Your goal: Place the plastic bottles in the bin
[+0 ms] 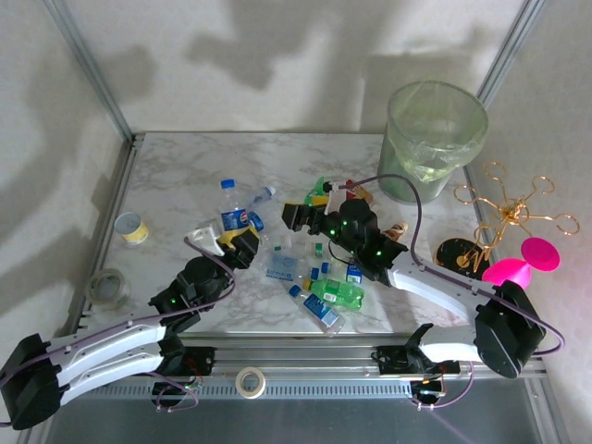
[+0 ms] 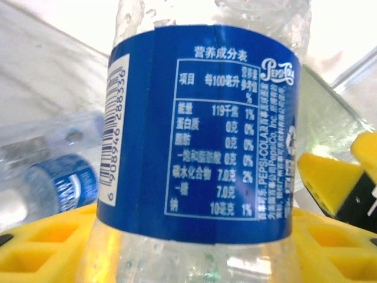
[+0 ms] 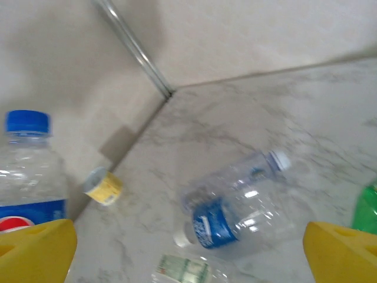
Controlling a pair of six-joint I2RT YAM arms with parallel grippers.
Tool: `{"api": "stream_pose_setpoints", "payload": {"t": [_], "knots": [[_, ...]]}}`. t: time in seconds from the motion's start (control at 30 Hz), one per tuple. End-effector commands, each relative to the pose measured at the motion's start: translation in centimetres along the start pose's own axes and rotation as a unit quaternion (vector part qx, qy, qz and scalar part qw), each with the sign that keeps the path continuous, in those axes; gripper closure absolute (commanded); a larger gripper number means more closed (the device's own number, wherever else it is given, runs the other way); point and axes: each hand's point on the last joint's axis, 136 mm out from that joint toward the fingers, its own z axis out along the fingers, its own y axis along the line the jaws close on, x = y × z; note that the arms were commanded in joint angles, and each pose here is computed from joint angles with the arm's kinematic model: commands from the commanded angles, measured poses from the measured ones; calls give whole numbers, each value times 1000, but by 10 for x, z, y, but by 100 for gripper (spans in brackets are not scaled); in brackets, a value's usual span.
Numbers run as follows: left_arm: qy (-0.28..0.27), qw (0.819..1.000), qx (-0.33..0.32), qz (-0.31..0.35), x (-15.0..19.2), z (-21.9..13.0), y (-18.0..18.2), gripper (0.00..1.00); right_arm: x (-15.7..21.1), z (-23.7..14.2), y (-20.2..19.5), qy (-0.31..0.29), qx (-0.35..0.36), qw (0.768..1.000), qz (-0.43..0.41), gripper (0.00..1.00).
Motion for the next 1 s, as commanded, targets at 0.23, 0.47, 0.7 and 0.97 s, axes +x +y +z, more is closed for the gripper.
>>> {"api": "stream_pose_setpoints", "payload": {"t": [0.23,0.47,0.7,0.97], "knots": [[37,982,180,41,0,16,-88,100,-33,-6,68,-26,-151,988,-14,1],[78,974,208,46,18,17,-99,100,-28,-2,73,-19,-170,985,-9,1],[103,969,218,52,33,18,-102,100,-19,8,68,-4,-164,986,-3,10],[100,971,211,55,33,22,-102,99,-16,9,63,-2,-156,988,-6,37]]}}
